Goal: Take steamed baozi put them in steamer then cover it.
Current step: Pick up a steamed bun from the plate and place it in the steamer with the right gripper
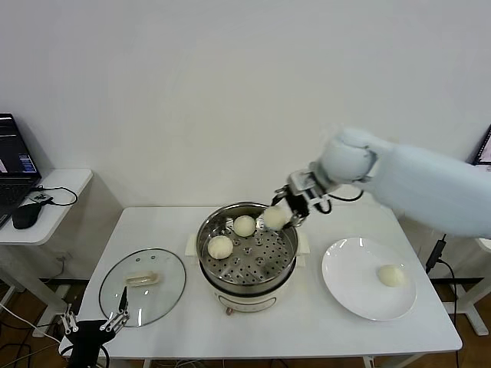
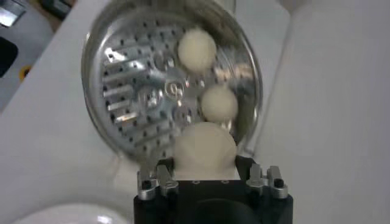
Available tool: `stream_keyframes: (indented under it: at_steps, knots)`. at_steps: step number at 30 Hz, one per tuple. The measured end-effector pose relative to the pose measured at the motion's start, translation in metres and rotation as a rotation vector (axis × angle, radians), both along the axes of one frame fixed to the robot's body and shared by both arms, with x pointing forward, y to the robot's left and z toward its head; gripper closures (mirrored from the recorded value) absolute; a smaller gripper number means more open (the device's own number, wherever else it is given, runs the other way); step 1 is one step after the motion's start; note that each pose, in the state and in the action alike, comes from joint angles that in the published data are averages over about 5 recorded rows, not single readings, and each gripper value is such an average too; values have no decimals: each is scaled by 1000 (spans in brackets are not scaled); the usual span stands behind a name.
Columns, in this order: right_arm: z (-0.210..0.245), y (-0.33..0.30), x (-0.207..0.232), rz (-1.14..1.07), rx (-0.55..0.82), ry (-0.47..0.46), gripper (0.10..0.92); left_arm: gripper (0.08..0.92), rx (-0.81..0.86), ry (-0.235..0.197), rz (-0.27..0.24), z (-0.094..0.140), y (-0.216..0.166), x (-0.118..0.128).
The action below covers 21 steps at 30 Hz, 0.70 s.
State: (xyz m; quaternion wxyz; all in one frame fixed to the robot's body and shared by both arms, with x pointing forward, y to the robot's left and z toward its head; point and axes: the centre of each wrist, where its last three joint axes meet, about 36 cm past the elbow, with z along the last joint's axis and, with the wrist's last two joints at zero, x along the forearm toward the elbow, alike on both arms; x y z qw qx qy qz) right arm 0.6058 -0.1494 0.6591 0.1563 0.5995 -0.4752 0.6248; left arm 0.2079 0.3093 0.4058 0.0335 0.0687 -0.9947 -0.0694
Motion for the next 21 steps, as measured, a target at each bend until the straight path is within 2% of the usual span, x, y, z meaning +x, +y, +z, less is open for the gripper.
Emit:
stream_keyframes:
  at_steps: [21]
  knots:
    - [-57,78,-7,457,-156,-44,374,177,-16,-7,18,0,-2,-2]
